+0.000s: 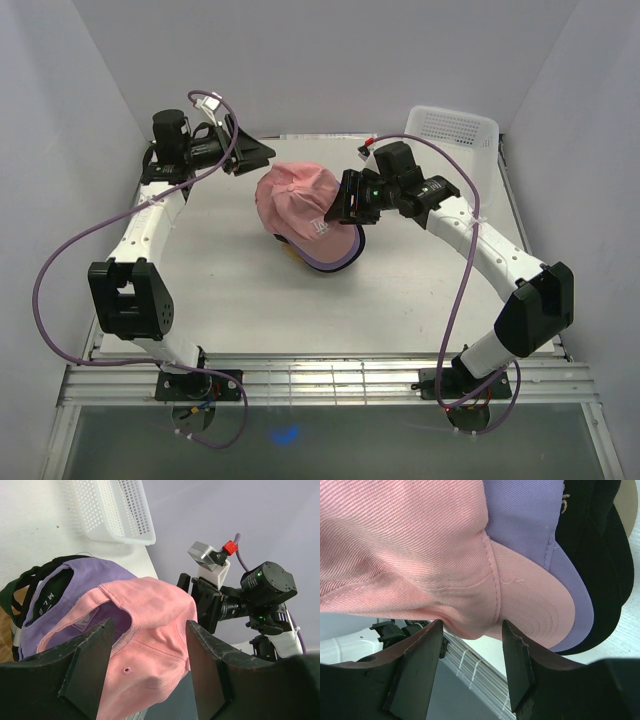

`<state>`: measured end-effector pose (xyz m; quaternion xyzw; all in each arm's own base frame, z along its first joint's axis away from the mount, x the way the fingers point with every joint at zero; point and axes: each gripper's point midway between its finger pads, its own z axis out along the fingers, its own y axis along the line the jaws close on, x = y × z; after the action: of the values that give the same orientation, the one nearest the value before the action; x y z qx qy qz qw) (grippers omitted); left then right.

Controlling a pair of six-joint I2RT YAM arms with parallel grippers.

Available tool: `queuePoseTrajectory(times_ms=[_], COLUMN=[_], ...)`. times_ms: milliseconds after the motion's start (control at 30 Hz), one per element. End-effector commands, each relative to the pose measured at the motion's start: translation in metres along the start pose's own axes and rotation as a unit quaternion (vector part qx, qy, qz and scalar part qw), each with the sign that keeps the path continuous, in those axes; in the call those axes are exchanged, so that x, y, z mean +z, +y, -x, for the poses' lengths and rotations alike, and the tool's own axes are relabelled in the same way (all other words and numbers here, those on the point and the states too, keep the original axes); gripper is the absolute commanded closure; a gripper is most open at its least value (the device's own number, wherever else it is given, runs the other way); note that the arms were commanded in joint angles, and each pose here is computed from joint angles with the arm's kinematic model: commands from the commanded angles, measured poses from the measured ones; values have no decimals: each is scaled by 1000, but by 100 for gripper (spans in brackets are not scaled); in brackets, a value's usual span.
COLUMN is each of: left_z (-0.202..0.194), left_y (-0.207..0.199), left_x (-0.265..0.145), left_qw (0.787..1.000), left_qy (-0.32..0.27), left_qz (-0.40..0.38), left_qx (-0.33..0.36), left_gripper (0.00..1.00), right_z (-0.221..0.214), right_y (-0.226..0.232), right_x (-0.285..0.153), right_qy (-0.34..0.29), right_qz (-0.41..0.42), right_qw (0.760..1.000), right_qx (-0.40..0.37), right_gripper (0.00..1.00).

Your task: Stack the hats

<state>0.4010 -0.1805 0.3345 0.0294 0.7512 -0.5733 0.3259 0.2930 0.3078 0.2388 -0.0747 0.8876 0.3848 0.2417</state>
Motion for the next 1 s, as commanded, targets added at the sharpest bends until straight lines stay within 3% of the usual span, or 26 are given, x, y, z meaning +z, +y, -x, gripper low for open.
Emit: queuePoseTrajectory(times_ms=[0, 667, 967], left_z=[2, -15, -12], left_y=[-23, -21, -3], left_x=[-6, 3, 8], left_qw=[999, 998, 999], left_qy=[2, 32, 19], left_qz=[-22, -44, -4], left_qx=[28, 17, 27], left_gripper=[30, 30, 31], right_z=[18, 18, 19], right_y=[12, 11, 13], right_x=[0, 2, 2], right_qy=[-30, -29, -29], right_qz=[12, 14, 18], right_qw=[999, 999, 999], right_qx=[-24, -24, -25], right_gripper=[44, 44, 44])
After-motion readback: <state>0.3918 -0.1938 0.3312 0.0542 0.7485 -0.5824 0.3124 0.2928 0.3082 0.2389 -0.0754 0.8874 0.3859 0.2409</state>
